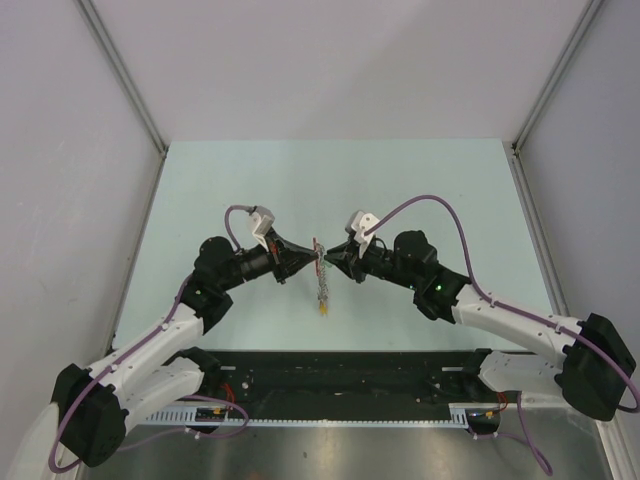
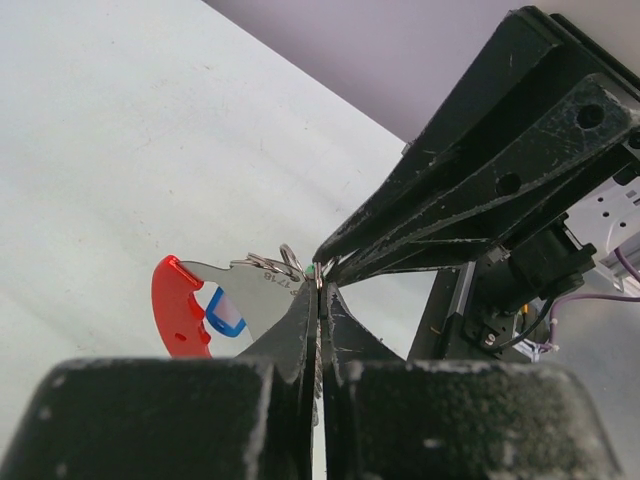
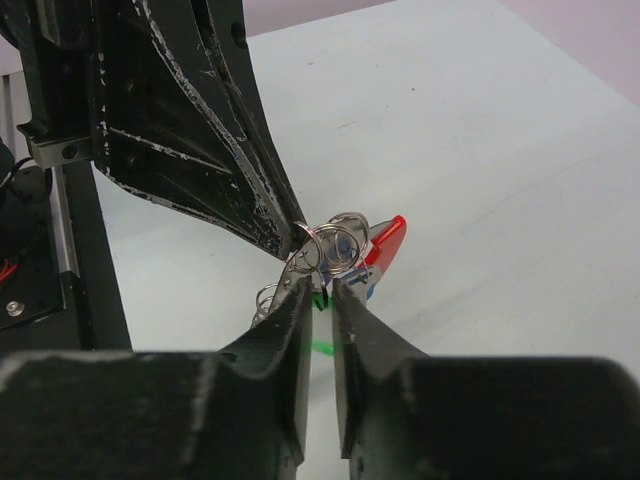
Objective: Put the keys on the keyring
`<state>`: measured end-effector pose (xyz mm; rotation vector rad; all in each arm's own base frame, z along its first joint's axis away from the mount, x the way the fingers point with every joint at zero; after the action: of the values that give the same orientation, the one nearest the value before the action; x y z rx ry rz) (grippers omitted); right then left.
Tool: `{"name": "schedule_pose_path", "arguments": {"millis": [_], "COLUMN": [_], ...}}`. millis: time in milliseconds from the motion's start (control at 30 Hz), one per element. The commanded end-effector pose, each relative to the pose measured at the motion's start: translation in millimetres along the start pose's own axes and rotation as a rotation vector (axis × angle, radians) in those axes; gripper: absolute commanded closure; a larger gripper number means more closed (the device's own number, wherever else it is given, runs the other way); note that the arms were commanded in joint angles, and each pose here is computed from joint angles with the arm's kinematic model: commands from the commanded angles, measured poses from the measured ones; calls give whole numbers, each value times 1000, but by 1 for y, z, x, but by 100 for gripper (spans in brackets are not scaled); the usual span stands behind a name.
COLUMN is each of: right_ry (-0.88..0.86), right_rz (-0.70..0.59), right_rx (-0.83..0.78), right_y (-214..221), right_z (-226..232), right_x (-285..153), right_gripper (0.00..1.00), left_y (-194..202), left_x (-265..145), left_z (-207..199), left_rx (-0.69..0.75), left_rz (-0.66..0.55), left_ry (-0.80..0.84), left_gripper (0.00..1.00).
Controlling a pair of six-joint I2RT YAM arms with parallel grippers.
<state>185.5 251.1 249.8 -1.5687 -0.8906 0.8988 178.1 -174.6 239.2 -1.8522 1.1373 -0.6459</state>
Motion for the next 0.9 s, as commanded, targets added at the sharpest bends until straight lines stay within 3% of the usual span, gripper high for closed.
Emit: {"name": "schedule_pose_path", "arguments": {"millis": [0,33,67,633,867], "right_ry": [-4,-10,-22,-103,-91], "right_rz": [-80,-79,-81,-69,-55], "right_rx": [-15,-20,-23,-140,-201], "right_y": [-24,-24,-24,-19,-20], "right_z": [-2,-2,-1,17,11], "right_x": [5,5,5,14,7], "right_gripper": [90,99,100,100,100], "left_y": [-11,-12,-12,-12,-6], "left_x": [0,0,0,-7,-11], "left_z": [-8,-8,-7,-8,-9], "left_rx": [51,50,49,8,-10], "left_rz": [-66,-72,-79,-248,-249], "left_ry": [28,27,20,-26,-26], "left_gripper": [100,100,100,100,98]}}
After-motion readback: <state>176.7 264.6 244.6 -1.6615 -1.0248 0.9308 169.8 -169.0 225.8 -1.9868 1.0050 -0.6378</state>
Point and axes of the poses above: each gripper's point midway between its finger pads, its own x axis out along the fingers, its own z axis along the line the jaws close on, y = z × x, the point moved 9 cm from there along -x, back along the fingers, and after that the axes turned 7 degrees about -x, right-handed, at the moved point
